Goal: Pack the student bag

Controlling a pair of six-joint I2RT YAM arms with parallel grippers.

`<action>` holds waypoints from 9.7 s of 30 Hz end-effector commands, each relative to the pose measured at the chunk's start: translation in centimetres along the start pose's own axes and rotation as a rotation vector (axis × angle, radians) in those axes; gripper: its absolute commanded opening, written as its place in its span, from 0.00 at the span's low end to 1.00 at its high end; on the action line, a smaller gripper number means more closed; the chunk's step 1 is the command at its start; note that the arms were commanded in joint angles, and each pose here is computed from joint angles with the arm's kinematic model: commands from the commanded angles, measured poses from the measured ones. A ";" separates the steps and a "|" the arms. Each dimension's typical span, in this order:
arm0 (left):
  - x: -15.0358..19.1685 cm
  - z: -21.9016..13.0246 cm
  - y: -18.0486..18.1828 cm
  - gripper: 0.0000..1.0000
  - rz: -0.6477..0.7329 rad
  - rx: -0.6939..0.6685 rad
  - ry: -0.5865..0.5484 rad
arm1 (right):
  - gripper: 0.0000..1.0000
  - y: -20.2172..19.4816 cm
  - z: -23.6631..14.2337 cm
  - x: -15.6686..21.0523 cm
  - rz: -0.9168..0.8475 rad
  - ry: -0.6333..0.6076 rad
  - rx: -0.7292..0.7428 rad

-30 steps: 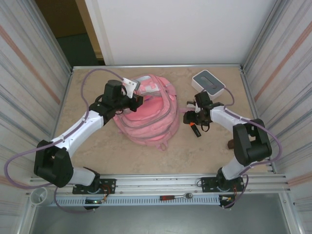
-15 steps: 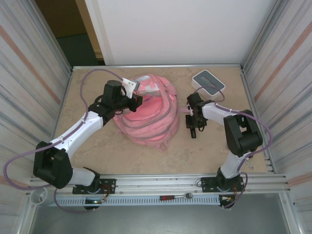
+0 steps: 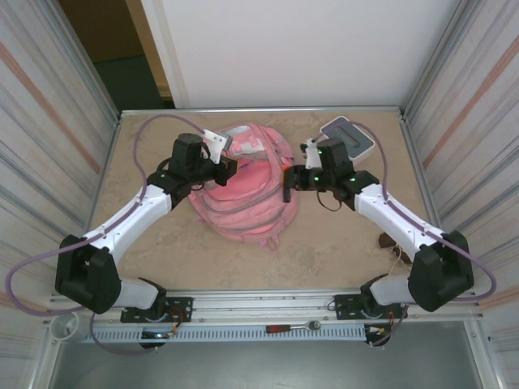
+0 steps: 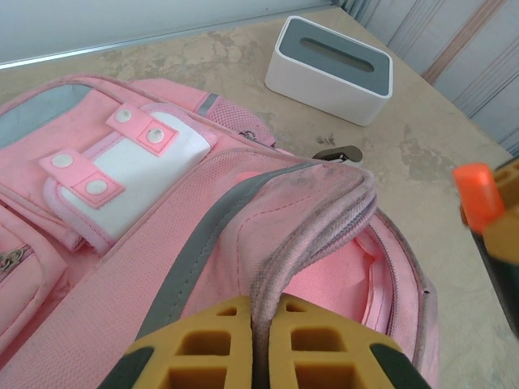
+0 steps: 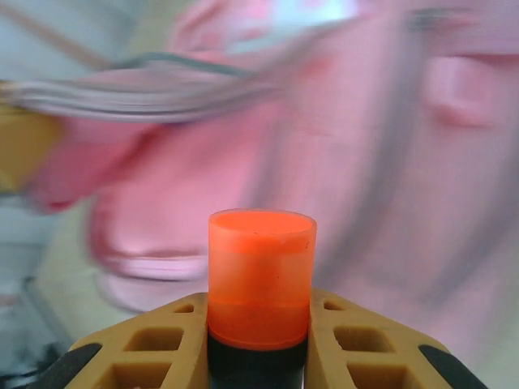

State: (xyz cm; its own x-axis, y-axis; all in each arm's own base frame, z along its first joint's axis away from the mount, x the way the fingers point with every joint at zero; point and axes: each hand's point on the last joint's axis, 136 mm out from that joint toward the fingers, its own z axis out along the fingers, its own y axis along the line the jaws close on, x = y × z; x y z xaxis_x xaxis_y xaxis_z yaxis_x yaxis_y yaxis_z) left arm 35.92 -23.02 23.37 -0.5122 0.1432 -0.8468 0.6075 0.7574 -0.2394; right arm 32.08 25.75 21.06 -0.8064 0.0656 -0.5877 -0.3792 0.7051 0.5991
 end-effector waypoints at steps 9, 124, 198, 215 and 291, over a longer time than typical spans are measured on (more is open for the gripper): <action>-4.2 -2.0 -1.3 0.00 0.009 0.034 -0.147 | 0.23 8.2 8.5 0.2 0.274 0.074 -0.358; -6.5 -3.2 -0.1 0.00 -0.093 0.020 -0.232 | 0.37 6.4 2.3 -1.6 -0.308 -0.059 -0.128; 4.4 -3.0 -1.3 0.77 -0.086 -0.102 -0.002 | 0.73 -4.9 3.1 3.4 -0.017 0.010 0.153; 10.1 1.7 2.7 0.65 -0.393 0.018 0.207 | 0.71 -9.1 7.1 0.5 0.074 0.032 0.146; 15.9 3.9 -2.9 0.00 -0.535 0.008 0.206 | 0.78 -8.2 5.3 -1.9 -0.166 0.082 0.455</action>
State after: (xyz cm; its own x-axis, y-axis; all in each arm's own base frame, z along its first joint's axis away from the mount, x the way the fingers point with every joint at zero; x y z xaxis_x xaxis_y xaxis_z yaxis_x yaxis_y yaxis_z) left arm 30.81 -25.32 11.25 -0.7942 -0.1643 -0.5850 0.2827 0.7523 -0.5950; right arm 40.29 25.82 12.50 -0.8263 -0.0859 -0.5566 -0.2931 0.9095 0.2948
